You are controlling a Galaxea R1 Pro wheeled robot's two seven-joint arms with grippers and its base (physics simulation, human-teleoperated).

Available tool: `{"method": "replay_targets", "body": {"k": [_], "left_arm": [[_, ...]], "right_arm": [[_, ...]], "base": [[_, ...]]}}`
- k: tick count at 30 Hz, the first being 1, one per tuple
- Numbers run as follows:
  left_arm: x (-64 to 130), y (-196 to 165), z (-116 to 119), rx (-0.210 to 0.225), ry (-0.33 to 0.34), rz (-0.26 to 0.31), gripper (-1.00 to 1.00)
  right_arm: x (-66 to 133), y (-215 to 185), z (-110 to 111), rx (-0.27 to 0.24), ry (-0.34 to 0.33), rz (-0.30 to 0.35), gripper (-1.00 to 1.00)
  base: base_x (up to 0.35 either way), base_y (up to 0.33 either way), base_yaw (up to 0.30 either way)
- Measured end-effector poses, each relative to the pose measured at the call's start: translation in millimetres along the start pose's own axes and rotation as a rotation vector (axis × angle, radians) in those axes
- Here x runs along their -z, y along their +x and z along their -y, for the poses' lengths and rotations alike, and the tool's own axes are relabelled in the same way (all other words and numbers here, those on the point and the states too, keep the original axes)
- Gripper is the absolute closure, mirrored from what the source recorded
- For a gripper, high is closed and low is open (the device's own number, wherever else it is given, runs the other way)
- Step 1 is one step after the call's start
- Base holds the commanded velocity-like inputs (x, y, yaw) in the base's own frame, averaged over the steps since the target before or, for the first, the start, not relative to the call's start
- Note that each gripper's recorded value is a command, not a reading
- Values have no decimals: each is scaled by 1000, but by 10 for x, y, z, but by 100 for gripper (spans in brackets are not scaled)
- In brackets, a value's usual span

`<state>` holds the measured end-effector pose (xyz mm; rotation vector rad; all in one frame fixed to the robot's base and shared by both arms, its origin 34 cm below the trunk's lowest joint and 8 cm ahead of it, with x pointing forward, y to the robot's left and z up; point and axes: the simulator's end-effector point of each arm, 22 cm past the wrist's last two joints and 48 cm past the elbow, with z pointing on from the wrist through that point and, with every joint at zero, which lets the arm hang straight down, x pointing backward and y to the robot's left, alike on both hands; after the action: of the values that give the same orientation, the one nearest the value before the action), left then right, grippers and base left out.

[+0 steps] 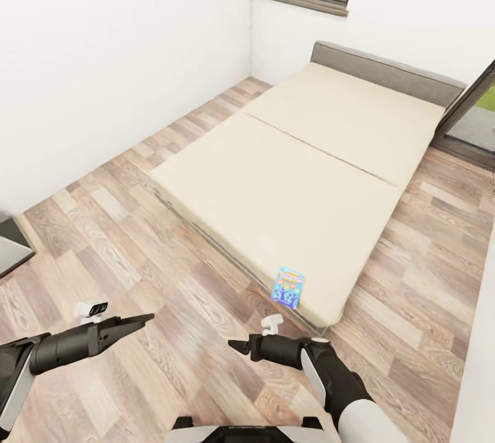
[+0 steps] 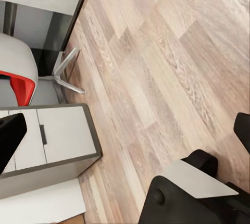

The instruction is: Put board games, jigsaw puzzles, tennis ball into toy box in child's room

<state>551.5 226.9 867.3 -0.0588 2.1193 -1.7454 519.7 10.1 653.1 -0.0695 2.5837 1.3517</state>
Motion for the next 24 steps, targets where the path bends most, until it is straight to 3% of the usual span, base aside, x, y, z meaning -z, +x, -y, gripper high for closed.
{"method": "replay_targets", "body": {"k": [7, 24], "left_arm": [[6, -21, 36, -9, 3, 2, -100], [51, -103, 116, -33, 3, 22, -100]], "right_arm": [[15, -36, -25, 8, -1, 6, -100], [52, -124, -85, 27, -1, 19, -100]], "base": [[0, 188, -206], [0, 8, -204]]}}
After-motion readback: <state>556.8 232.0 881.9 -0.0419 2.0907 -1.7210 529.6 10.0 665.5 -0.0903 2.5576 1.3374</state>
